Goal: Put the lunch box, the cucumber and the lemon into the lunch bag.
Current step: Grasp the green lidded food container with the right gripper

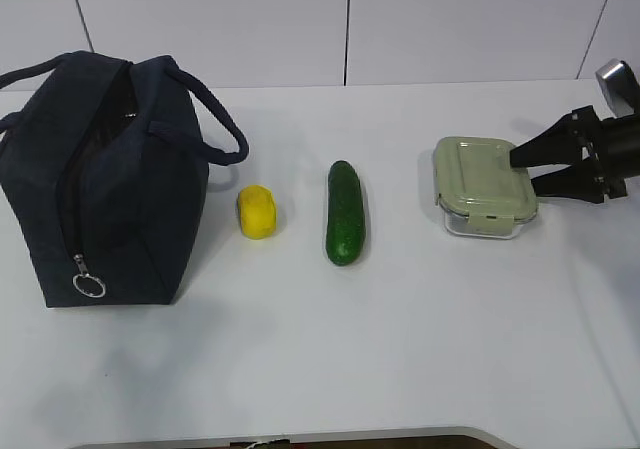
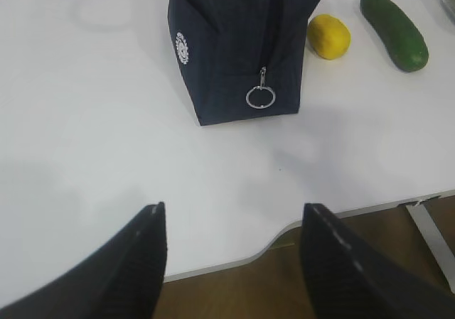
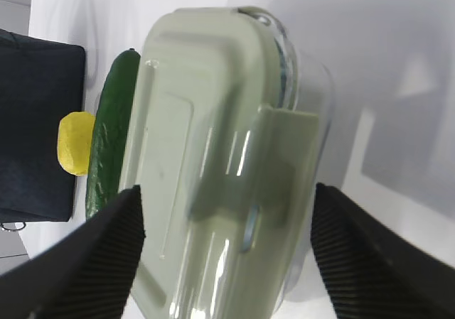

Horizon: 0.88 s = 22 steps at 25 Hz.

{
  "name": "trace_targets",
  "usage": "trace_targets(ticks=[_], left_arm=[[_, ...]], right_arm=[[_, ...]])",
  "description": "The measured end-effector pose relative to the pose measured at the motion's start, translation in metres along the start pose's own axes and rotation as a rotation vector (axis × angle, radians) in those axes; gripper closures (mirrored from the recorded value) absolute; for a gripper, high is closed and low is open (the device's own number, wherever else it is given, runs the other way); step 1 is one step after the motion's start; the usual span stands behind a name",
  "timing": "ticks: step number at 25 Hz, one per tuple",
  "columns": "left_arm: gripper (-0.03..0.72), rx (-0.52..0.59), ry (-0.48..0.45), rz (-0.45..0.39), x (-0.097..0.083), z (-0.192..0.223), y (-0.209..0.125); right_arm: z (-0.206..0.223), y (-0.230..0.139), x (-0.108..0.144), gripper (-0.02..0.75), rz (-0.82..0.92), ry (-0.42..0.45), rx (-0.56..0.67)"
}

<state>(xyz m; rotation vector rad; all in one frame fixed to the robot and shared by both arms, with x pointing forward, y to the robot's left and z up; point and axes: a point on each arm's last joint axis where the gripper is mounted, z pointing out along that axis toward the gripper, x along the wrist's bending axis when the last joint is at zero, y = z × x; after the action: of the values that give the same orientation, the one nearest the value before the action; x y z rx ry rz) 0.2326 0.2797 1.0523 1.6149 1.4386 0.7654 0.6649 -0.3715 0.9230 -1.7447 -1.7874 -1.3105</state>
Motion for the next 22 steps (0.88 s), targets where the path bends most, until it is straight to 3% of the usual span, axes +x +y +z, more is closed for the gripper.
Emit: trace_targets(ticks=[22], left_arm=[[0.250, 0.000, 0.000, 0.000, 0.0000, 0.0000, 0.0000]], right_arm=[[0.0070, 0.0008, -0.0082, 0.157, 0.049, 0.033, -0.035]])
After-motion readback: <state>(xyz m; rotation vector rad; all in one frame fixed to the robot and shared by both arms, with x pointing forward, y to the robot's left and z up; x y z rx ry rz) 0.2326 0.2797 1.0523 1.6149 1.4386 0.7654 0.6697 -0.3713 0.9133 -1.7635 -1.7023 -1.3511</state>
